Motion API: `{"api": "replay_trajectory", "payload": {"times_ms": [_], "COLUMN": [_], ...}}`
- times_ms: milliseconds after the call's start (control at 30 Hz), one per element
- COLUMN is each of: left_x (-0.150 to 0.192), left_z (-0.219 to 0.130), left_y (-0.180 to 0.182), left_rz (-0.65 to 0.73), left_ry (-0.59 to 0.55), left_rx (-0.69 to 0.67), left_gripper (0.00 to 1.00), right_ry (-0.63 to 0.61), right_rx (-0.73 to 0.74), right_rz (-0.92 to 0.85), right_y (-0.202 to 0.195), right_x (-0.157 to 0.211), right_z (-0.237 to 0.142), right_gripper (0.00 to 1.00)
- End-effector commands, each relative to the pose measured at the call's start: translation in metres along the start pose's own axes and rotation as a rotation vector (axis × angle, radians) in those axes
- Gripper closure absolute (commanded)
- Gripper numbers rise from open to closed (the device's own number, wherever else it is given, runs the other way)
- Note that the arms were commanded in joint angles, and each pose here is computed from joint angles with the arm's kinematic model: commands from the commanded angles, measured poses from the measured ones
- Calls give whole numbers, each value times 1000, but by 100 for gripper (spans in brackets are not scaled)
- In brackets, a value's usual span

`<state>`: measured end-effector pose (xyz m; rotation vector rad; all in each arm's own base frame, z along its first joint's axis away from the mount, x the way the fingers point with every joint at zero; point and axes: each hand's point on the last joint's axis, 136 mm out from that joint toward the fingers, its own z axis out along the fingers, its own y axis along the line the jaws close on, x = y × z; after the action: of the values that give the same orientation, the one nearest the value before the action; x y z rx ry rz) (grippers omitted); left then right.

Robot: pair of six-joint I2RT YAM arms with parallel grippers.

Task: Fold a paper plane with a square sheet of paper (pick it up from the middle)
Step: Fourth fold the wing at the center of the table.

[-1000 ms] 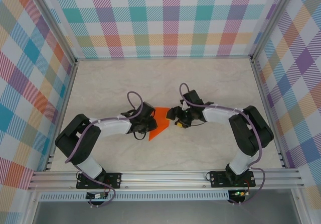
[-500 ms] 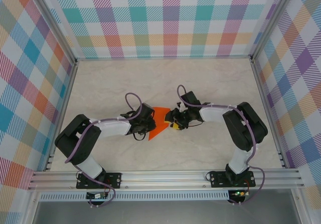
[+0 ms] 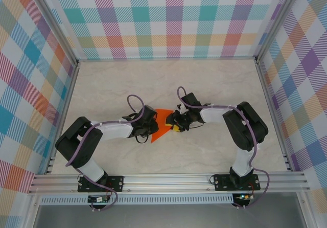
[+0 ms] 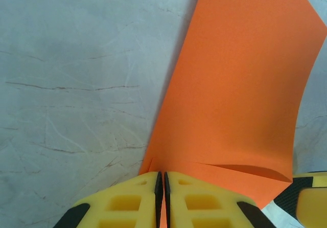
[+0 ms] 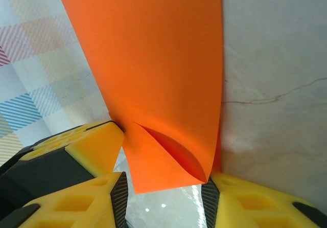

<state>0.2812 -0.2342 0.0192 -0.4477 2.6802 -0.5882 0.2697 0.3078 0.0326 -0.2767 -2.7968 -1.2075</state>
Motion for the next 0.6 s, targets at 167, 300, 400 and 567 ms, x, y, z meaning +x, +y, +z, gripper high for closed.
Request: {"api": "replay_trajectory", "payload": {"times_ms": [167,300,400,567], "left_x": [1,-1,-2,-11], "left_z": [-3,-7,-11,-25], "left_y": [23,20,18,12], "left_rz": [-25,-19,-15,-3], "left_ry": [-2,-7,-7,-36], "left_rx": [-67,-57,-49,-25], "left_gripper": [87,85,80,72], "right_ry": [41,54,47,27], "right_rx": [-69,-81,-85,-99], "right_rz": [-9,-6,-11,-19], "right_y": [16,16,16,21], "right_x": [2,2,-2,-8], "right_z": [8,14,18,20], "right_gripper": [62,68,70,80]}}
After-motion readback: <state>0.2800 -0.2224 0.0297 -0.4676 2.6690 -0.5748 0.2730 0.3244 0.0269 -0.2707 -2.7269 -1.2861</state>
